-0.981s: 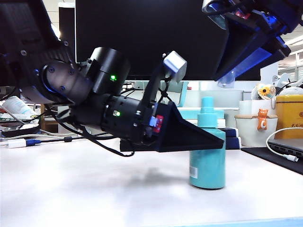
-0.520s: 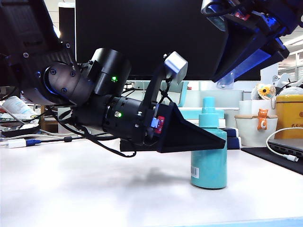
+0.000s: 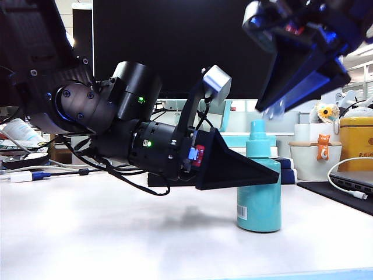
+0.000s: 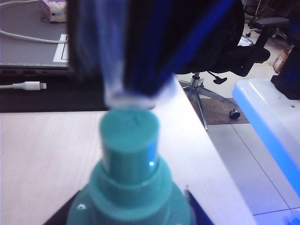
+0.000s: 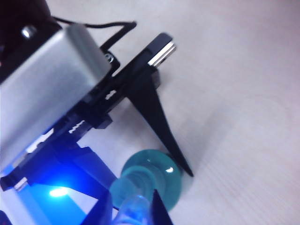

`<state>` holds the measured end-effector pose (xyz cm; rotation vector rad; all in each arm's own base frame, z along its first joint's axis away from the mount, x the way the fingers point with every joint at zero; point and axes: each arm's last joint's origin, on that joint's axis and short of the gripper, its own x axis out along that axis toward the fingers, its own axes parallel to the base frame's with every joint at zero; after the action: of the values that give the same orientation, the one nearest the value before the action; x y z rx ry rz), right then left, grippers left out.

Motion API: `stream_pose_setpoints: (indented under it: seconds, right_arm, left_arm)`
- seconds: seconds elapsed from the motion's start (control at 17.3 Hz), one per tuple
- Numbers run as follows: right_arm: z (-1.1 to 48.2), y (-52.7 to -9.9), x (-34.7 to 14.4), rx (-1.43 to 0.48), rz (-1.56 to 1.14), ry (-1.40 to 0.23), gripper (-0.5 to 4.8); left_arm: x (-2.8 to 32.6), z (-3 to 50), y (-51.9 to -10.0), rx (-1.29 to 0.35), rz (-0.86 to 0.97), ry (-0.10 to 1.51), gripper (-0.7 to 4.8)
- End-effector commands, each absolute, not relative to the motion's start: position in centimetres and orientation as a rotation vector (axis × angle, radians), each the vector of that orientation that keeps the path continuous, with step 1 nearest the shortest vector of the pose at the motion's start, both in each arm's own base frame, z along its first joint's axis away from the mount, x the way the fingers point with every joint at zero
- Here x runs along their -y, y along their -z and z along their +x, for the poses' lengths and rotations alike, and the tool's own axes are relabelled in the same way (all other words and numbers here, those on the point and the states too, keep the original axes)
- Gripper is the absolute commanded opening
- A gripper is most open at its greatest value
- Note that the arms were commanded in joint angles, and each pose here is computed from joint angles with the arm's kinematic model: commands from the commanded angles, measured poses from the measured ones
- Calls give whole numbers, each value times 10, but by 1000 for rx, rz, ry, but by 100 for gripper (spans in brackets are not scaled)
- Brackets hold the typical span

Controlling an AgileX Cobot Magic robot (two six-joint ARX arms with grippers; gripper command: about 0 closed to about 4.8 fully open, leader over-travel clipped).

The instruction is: Pick up the sprayer with the left hand, pick up its lid with the right hand then put the lid on the sprayer.

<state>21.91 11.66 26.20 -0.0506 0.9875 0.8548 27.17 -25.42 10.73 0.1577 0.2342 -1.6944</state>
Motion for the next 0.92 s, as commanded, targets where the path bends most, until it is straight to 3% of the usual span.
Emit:
stream_pose_setpoints:
  seconds: [0.06,0.92]
  right_arm:
    - [220,-264,-118,-971,-53,-874,-1]
    - [224,-263,-132,-917,-71,-923,-1]
  left_arm:
    - [254,270,-103,-282,146,1688,236]
    - [254,270,-103,-277,146,1690,236]
